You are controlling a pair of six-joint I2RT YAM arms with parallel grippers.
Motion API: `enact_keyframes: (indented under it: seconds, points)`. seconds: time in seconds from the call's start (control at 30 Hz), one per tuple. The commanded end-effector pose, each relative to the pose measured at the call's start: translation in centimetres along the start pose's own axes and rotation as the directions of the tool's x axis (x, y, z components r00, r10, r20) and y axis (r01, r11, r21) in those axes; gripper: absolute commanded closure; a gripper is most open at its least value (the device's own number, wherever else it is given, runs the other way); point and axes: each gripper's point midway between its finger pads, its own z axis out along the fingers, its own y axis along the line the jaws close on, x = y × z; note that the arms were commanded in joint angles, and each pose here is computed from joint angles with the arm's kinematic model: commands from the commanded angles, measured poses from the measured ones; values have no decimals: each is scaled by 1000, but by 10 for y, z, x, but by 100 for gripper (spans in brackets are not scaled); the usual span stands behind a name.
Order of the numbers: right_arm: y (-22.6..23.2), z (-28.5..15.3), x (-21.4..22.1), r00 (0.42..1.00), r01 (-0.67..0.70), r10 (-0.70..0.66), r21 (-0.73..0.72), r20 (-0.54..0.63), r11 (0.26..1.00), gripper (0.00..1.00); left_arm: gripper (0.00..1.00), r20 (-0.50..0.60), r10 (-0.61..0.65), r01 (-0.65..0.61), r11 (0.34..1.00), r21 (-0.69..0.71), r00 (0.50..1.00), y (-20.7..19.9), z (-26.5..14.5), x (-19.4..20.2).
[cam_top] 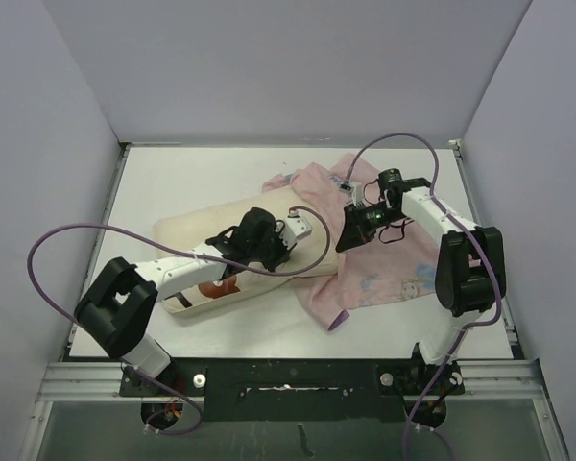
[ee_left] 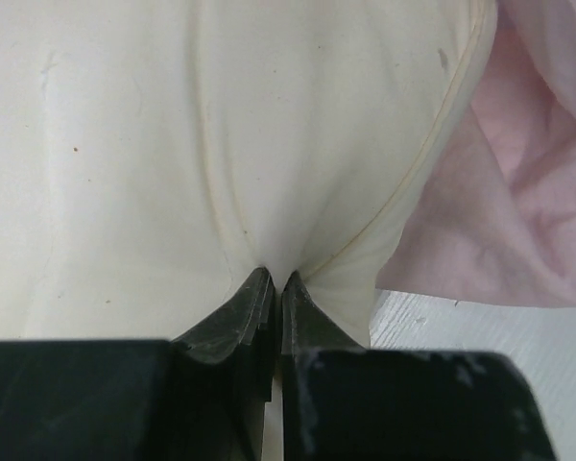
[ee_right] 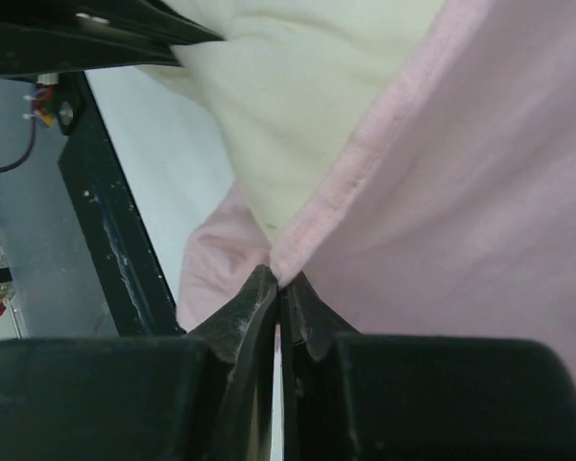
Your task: Put the pillow into the pillowcase
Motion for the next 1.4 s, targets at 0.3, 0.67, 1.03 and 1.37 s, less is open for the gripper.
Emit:
enact_keyframes:
  seconds: [0.3,0.67,1.03,1.37]
  points:
    - [114,-13,-109,945,299,-245,-276,215,913,100,100,420,-109,69,992,109,901,14,-53,-156]
    - [33,-2,-53,987,148,-144,-59,64,987,100,100,472,-227,53,934,354,852,-30,-52,-149]
    - [65,-44,-52,884,462,-445,-122,145,878,69,34,329,-356,216,894,393,875,-29,-70,-109]
    - [8,-11,-131,910,400,-414,194,35,896,43,26,259,-772,779,619,102,580,134,-124,-70]
